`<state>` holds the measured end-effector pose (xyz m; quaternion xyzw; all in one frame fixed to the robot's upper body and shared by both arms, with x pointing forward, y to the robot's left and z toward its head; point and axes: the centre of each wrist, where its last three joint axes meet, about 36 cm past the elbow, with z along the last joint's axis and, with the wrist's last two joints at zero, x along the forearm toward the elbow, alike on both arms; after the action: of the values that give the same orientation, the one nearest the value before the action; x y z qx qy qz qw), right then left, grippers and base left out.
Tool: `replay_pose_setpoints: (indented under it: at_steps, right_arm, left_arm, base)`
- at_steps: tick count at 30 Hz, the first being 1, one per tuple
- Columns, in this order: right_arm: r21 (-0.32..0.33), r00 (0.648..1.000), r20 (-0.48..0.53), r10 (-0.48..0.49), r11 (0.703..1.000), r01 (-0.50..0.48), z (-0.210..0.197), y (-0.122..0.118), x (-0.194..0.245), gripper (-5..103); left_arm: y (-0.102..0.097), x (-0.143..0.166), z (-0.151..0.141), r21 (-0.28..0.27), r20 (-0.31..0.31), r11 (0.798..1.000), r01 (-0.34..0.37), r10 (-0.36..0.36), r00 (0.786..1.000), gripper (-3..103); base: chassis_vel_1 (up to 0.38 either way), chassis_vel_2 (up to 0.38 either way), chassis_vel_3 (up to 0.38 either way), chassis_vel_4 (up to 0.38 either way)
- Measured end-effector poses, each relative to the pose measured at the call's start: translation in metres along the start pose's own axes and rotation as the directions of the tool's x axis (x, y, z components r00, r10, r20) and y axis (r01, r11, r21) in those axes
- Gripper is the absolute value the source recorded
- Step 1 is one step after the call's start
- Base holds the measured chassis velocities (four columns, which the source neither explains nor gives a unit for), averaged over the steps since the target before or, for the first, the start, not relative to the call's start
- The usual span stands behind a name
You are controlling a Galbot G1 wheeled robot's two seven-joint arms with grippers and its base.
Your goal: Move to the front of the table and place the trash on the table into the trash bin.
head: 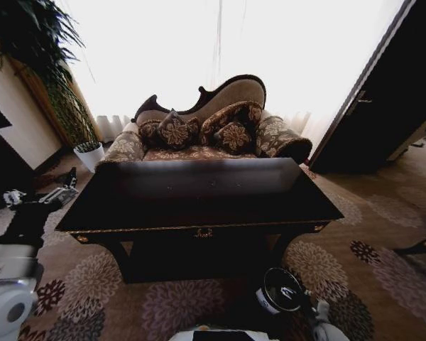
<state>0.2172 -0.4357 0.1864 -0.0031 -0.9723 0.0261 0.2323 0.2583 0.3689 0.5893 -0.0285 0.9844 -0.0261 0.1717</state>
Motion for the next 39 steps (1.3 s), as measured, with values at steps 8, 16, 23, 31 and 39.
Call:
replay_pose_setpoints:
  at_steps: [8,16,23,31,39]
  right_arm:
    - [0.071,0.968,0.235,-0.086,0.995,0.071,-0.052,0.016,0.067,100]
    - [0.102,0.911,0.395,-0.121,0.991,0.087,-0.104,0.020,0.098,100]
    - [0.079,0.794,0.593,-0.137,0.991,0.112,-0.194,0.045,0.113,100]
    - [0.117,0.737,0.657,-0.158,0.987,0.107,-0.271,0.056,0.125,100]
    - [0.158,0.722,0.662,-0.201,0.979,0.128,-0.312,0.056,0.116,100]
  left_arm:
    - [-0.007,-0.009,0.015,0.035,-0.010,0.999,-0.019,0.020,1.000,100]
    - [-0.007,-0.012,0.019,0.043,-0.014,0.999,-0.018,0.019,1.000,100]
    - [-0.005,-0.009,0.019,0.034,-0.021,0.999,-0.011,0.012,1.000,100]
    - [-0.010,0.001,0.018,0.027,-0.041,1.000,0.005,-0.004,0.999,100]
    - [-0.018,0.018,0.024,0.024,-0.087,0.999,0.041,-0.039,0.995,100]
  base:
    - [0.000,0.000,0.000,0.000]
    - [0.000,0.000,0.000,0.000]
    - [0.000,0.000,0.000,0.000]
    - [0.000,0.000,0.000,0.000]
    - [0.000,0.000,0.000,0.000]
